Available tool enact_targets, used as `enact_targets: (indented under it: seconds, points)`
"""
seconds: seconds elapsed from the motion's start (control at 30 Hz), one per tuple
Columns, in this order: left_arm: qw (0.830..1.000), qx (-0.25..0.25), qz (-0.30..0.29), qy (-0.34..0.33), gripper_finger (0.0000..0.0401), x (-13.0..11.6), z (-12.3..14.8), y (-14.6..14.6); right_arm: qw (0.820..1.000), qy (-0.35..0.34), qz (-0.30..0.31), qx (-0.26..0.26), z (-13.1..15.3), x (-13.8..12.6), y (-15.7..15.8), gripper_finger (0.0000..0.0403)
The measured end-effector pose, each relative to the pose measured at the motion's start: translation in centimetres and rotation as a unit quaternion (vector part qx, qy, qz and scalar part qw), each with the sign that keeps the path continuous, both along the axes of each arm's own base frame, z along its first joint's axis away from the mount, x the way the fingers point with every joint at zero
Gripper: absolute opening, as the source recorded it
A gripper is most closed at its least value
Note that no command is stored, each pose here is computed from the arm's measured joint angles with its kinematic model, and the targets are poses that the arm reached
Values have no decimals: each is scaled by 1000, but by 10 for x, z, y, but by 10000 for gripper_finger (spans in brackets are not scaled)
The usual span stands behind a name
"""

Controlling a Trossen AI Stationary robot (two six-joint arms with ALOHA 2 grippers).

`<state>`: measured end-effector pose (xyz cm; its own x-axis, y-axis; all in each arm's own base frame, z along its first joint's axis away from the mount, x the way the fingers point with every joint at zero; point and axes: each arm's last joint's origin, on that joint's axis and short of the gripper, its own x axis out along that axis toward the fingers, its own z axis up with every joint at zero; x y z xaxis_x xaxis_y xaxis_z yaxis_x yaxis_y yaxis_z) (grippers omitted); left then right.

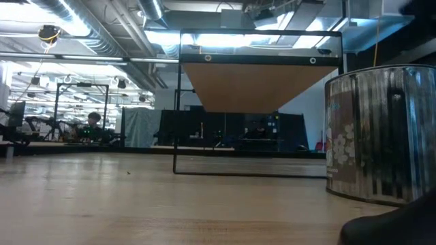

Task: Pick & Place candle stick holders
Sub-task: Put the right golden candle holder on the shelf

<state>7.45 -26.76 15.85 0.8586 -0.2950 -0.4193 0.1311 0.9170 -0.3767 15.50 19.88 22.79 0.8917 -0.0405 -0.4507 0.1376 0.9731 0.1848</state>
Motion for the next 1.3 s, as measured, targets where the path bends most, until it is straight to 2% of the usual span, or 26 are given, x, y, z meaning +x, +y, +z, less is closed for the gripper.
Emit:
enact_targets:
  seconds: [0.03, 0.17, 0.33, 0.57, 0.67, 0.77, 0.9, 1.03, 1.17, 1.3]
  points:
    - [1000, 22, 0, -6, 2, 1, -2, -2, 1000, -10, 5, -4, 2, 1, 1, 229]
    - [1000, 20, 10, -5, 2, 5, -2, -6, 999, -37, 21, 7, 9, 4, 6, 229]
    - [1000, -11, 20, 20, 2, 7, -3, -5, 997, -37, 52, 35, 12, 2, 12, 229]
    - [992, -68, 26, 104, 2, 8, -5, -1, 996, -37, 67, 34, 12, -3, 17, 229]
    - [983, -83, 50, 155, 2, 9, 4, 5, 996, -36, 69, 35, 12, -3, 17, 229]
    - [978, -71, 69, 181, 2, 8, 18, 10, 996, -34, 75, 32, 12, -3, 17, 229]
    - [984, -62, 69, 154, 2, 9, 39, 9, 996, -34, 78, 25, 12, -3, 17, 229]
    - [985, -66, 64, 147, 4, 12, 47, 5, 996, -35, 76, 24, 12, -3, 17, 229]
    - [970, -103, 82, 205, 23, 13, 44, 7, 996, -36, 76, 24, 12, -3, 16, 229]
    - [954, -94, 121, 256, 58, 15, 38, 16, 996, -37, 76, 27, 12, -3, 17, 229]
